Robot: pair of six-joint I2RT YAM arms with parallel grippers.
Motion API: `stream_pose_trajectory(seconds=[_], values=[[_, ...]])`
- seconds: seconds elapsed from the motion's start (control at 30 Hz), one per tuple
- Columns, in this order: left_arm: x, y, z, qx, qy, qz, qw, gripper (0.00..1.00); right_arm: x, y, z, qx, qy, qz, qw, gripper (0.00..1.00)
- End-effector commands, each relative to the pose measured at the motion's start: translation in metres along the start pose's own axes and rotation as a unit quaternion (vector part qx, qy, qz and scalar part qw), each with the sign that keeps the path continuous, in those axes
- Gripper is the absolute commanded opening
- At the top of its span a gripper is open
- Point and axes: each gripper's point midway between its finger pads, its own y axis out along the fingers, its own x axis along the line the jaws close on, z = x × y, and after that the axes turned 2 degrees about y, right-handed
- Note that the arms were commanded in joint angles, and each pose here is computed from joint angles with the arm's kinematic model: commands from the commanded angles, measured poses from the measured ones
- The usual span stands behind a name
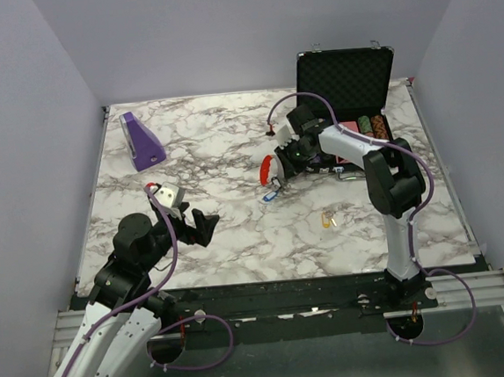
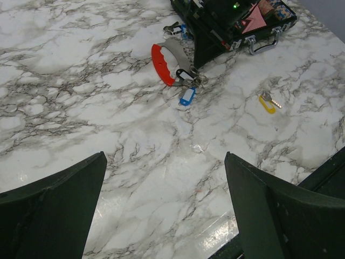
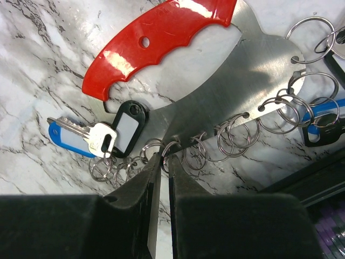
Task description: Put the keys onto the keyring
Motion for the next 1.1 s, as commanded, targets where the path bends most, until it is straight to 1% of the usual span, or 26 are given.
stream_pose_trajectory(seconds=[0.0, 0.13, 0.23, 0.3, 0.47, 0.6, 0.77, 0.87, 0.97, 1.07], values=[[-0.003, 0.000, -0.007, -0.013, -0.001, 0.010, 1.000, 0.99, -0.001, -0.010, -0.009, -0.013, -0.016, 0.015, 1.000, 0.15], [-0.004, 0.000, -0.009, -0.015, -0.001, 0.011, 1.000, 0.99, -0.001, -0.011, -0.009, -0.013, -0.021, 0.015, 1.000, 0.10], [-0.003, 0.000, -0.008, -0.013, -0.001, 0.011, 1.000, 0.99, 0.001, -0.015, -0.011, -0.017, -0.027, 0.011, 0.999, 0.03], [-0.004, 0.000, -0.008, -0.015, -0.001, 0.012, 1.000, 0.99, 0.005, -0.017, -0.014, -0.023, -0.033, 0.002, 0.999, 0.01], [-0.008, 0.000, -0.010, -0.019, 0.001, 0.023, 1.000, 0.99, 0.027, -0.029, -0.021, -0.036, -0.040, -0.049, 0.997, 0.01], [-0.024, -0.003, -0.015, -0.041, 0.015, 0.071, 0.996, 0.99, 0.053, -0.038, -0.023, -0.044, -0.043, -0.117, 0.991, 0.01], [-0.049, -0.010, -0.024, -0.092, 0.042, 0.146, 0.984, 0.98, 0.093, -0.061, -0.023, -0.061, -0.070, -0.221, 0.971, 0.01], [-0.060, -0.011, -0.023, -0.109, 0.056, 0.184, 0.975, 0.96, 0.117, -0.082, -0.023, -0.078, -0.097, -0.271, 0.954, 0.01], [-0.070, -0.006, -0.019, -0.108, 0.066, 0.219, 0.968, 0.89, 0.142, -0.098, -0.022, -0.089, -0.136, -0.310, 0.937, 0.01], [-0.078, 0.000, -0.013, -0.092, 0.072, 0.250, 0.961, 0.82, 0.166, -0.112, -0.016, -0.098, -0.188, -0.347, 0.914, 0.01]])
